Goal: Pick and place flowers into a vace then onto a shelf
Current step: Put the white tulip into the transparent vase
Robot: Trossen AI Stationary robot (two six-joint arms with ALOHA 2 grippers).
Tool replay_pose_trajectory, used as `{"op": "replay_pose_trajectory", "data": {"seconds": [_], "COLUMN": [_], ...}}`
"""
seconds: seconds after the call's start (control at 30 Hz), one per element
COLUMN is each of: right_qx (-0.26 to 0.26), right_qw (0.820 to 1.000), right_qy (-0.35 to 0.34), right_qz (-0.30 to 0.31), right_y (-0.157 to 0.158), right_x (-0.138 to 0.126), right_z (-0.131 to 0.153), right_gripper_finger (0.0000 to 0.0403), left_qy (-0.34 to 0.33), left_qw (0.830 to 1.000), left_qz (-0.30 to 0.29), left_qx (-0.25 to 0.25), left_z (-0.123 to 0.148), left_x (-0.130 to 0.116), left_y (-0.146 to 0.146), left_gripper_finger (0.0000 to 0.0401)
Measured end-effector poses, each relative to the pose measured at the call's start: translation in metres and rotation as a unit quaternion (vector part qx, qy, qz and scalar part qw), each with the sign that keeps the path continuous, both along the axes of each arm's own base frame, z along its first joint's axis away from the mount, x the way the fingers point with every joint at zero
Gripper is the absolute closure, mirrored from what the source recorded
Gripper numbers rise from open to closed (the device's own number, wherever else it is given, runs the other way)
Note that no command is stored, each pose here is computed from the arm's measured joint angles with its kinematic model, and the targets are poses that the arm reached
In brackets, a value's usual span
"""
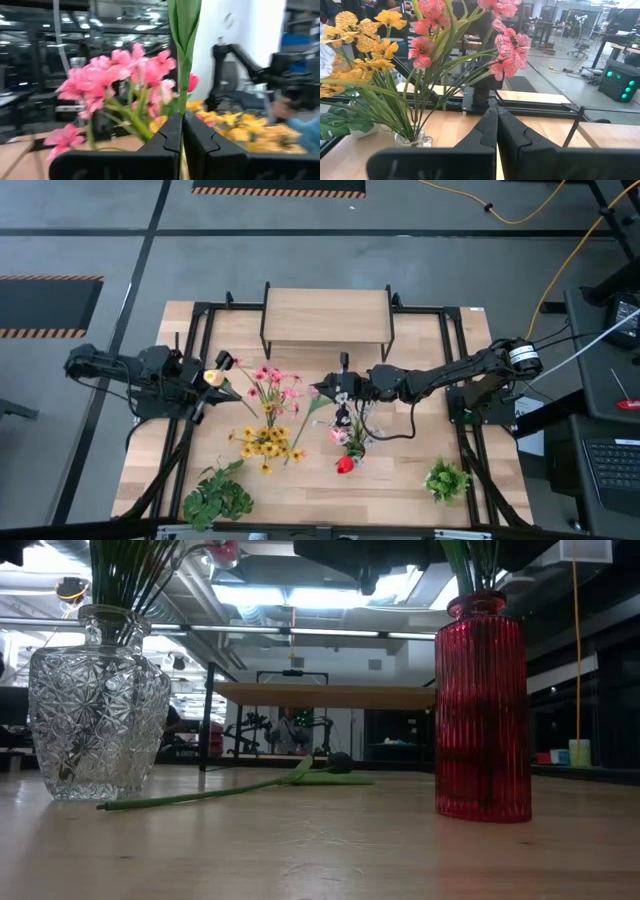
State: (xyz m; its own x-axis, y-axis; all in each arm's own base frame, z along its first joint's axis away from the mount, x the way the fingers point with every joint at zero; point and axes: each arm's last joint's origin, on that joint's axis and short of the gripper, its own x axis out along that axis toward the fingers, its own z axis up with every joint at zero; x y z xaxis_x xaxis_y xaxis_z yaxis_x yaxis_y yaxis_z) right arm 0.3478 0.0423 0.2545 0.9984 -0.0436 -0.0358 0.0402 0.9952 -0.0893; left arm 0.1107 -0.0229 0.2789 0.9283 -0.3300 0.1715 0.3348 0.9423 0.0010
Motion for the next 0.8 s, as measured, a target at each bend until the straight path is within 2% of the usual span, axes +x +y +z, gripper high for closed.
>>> {"op": "replay_pose_trajectory", "data": {"seconds": [0.1, 0.3, 0.67, 0.8], "right_qx": [-0.001, -0.002, -0.002, -0.003], "right_qw": [1.0, 1.0, 1.0, 1.0], "right_qy": [0.0, 0.0, 0.017, 0.018], "right_qz": [0.0, 0.0, 0.002, 0.002], "right_y": [0.0, 0.0, 0.0, 0.0], "right_x": [0.0, 0.0, 0.0, 0.0], "right_z": [0.0, 0.0, -0.003, -0.003], "right_gripper_finger": [0.0398, 0.0398, 0.0398, 0.0398], "left_qy": [0.005, 0.004, 0.026, 0.032], "left_qw": [1.0, 1.0, 0.999, 0.999], "left_qz": [0.015, -0.006, 0.016, 0.032], "left_qx": [0.001, 0.008, 0.01, 0.028], "left_z": [-0.001, -0.003, -0.01, -0.014], "left_x": [0.005, 0.018, 0.027, 0.032], "left_y": [-0.006, -0.025, -0.045, -0.051], "left_gripper_finger": [0.0398, 0.0398, 0.0398, 0.0398]}}
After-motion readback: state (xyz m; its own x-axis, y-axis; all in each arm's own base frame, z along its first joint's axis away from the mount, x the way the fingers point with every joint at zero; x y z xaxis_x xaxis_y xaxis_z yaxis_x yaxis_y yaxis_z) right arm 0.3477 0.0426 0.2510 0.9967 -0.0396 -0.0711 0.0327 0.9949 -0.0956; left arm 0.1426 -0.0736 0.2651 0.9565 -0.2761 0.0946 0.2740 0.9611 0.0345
